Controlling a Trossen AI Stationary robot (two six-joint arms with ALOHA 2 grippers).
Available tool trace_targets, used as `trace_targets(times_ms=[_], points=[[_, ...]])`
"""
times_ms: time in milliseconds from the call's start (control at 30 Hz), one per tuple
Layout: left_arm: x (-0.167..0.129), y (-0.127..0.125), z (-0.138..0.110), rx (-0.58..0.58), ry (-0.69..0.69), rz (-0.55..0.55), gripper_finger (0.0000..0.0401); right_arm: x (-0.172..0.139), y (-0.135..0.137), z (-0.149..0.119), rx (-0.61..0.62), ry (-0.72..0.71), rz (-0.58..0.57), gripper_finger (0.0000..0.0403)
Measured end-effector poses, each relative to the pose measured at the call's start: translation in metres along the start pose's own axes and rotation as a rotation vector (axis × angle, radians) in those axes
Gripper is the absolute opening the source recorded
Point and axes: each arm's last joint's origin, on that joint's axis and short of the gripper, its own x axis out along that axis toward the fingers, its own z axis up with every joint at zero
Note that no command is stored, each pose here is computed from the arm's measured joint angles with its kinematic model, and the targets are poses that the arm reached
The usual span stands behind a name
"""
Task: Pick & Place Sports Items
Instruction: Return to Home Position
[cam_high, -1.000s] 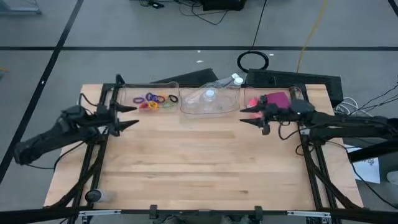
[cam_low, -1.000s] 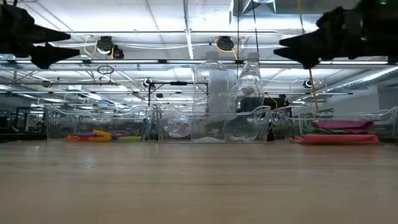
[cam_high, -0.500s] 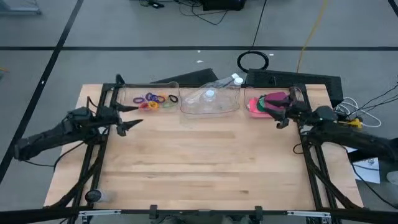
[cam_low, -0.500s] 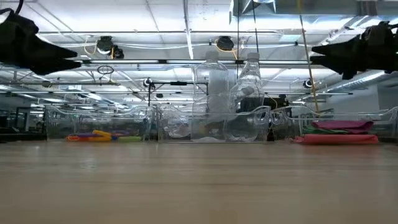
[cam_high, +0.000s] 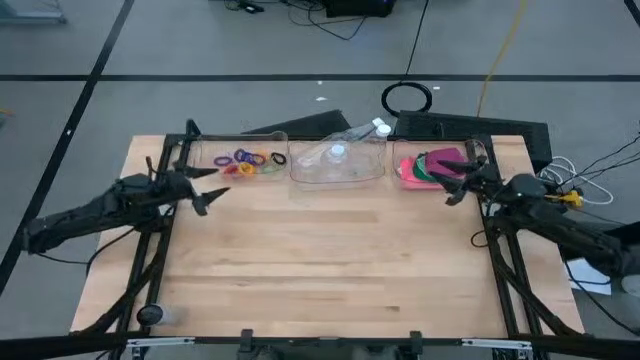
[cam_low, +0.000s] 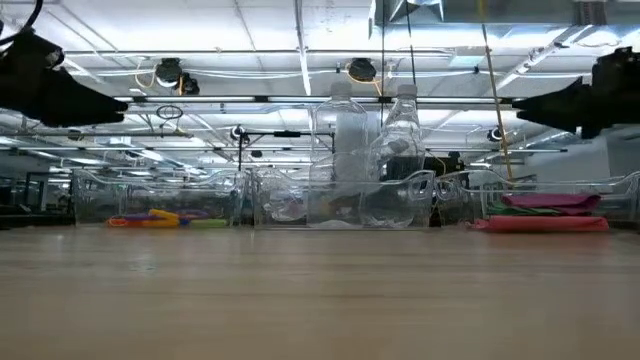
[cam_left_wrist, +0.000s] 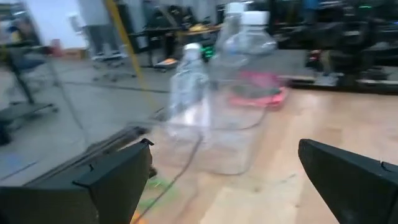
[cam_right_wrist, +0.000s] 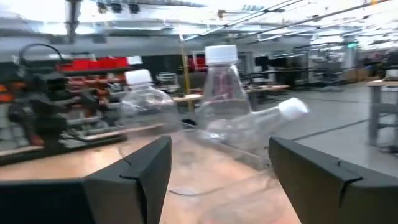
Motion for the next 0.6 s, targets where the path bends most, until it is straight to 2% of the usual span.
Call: trace_targets(times_ms=[100,300,433,600], points=[[0.000,0.001,-0.002,-0.045,0.019,0.048,0.0335,0.000,0.000,-0.004,-0.038,0.032,-0.036,0.0196],[0.000,0.001,-0.003,-0.054,0.036,0.047,0.0335,0.001,0.000,-0.015,-0.107,0.075,-0.118,0.0196],[0.000,0.001,-0.004,-0.087,0.038,0.044,0.0335,0.001,0.001,-0.020,-0.109,0.080,-0.110,0.0197],[0.000,0.001,-0.004,-0.067,0.038,0.043,0.0335,0.001,0.001,-0.024,-0.095,0.085,-0.105,0.0197]])
